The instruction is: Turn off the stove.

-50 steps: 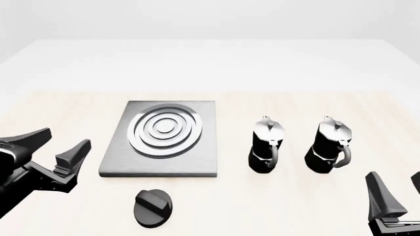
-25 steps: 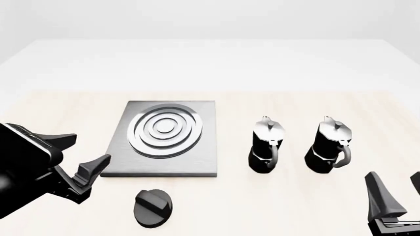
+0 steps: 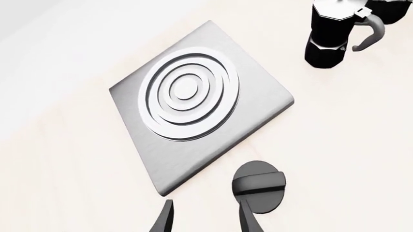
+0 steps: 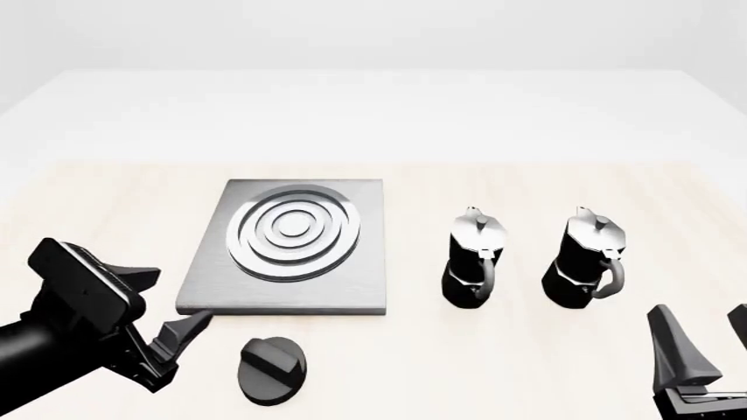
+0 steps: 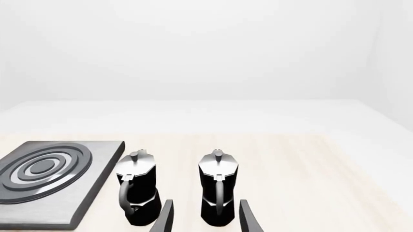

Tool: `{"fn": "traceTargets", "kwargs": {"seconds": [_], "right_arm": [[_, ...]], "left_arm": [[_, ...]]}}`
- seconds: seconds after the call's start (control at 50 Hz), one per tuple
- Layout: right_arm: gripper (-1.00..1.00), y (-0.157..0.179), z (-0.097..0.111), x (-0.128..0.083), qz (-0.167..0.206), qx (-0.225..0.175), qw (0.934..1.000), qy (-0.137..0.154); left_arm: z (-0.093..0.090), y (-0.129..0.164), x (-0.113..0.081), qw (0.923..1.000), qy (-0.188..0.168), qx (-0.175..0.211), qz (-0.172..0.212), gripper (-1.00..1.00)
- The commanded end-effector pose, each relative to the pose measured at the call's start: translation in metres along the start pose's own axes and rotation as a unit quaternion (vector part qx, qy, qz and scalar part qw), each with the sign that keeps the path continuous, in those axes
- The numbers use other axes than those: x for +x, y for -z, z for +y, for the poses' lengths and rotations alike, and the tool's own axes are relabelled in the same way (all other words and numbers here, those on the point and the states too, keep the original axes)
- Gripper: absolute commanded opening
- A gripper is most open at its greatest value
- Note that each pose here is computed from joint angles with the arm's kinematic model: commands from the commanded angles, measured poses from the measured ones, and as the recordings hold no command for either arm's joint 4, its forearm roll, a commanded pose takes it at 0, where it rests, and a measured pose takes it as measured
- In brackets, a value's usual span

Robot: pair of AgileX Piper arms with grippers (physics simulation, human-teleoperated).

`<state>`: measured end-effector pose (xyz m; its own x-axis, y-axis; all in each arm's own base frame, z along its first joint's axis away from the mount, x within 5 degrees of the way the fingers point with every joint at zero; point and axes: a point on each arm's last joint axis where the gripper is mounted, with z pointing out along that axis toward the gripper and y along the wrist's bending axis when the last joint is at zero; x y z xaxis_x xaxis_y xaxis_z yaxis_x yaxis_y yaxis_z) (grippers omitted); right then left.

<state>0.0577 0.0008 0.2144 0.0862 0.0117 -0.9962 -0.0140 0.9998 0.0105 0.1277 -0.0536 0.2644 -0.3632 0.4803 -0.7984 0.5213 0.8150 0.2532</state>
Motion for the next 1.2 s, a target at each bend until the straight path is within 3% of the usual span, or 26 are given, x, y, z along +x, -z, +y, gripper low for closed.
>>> {"fn": "traceTargets", "kwargs": {"seconds": [0.02,0.48,0.76,1.2], "right_arm": [[1.00,-0.001,0.000,0.000,0.000,0.001,1.0000,-0.001],[1.00,0.000,-0.001,0.000,0.000,0.006,1.0000,0.000],[1.00,-0.001,-0.001,0.000,0.000,0.005,1.0000,-0.001],[1.00,0.001,-0.001,0.000,-0.001,0.006,1.0000,-0.003]], "left_arm": [[-0.002,-0.017,0.013,0.9996,-0.008,0.003,0.025,1.00],[-0.014,-0.052,0.039,0.9978,-0.008,0.024,0.061,1.00],[-0.013,-0.070,0.052,0.9967,-0.009,0.017,0.079,1.00],[-0.015,-0.089,0.053,0.9963,-0.017,0.024,0.080,1.00]]}}
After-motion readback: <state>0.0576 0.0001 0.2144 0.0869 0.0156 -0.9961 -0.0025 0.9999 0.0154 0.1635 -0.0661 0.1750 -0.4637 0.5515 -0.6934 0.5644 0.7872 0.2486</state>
